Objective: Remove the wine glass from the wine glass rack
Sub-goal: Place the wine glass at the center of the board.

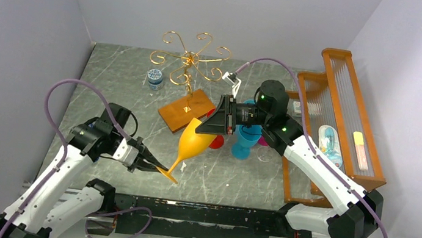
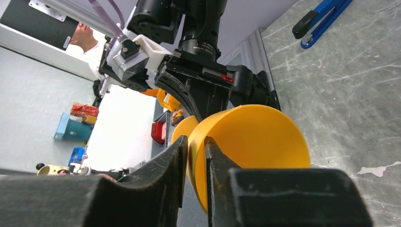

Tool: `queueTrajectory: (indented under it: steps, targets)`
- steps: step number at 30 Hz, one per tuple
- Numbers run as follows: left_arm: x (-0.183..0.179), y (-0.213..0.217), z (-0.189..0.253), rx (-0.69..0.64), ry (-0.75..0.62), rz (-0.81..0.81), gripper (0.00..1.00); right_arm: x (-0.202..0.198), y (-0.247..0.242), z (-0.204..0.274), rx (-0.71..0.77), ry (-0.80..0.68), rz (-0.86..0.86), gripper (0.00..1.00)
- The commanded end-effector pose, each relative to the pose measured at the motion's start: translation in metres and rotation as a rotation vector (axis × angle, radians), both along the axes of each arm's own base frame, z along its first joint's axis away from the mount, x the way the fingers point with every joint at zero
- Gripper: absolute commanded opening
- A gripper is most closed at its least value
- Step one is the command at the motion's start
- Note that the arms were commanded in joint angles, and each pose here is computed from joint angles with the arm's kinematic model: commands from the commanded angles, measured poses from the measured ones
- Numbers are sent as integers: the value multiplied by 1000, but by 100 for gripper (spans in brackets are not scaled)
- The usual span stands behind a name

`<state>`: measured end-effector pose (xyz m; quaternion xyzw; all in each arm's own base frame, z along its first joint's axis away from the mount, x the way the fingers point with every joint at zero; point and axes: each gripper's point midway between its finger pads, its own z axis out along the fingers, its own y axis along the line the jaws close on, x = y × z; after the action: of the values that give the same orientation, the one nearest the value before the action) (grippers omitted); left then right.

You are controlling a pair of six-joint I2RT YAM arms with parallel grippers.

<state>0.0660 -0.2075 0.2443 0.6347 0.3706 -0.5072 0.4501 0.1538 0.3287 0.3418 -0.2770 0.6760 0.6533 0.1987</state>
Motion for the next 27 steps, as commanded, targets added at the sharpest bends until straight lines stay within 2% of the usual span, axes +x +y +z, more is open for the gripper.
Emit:
queueTrajectory:
  steps: [1, 8, 18, 22, 27]
  targets:
    - [20, -1, -6, 49, -7, 85, 5, -10, -3, 12, 37, -21, 51, 21]
    - [34, -2, -5, 58, 4, 194, 5, -8, -3, 10, 29, -26, 33, 0]
    - [37, 0, -5, 67, -21, 211, 6, -7, -3, 11, 33, -35, 18, 0]
    - [36, -1, -1, 61, -21, 206, 23, -5, -4, 12, 31, -44, 6, 0]
    - [32, 0, 1, 65, -27, 195, 34, -4, -4, 10, 20, -44, -3, 0]
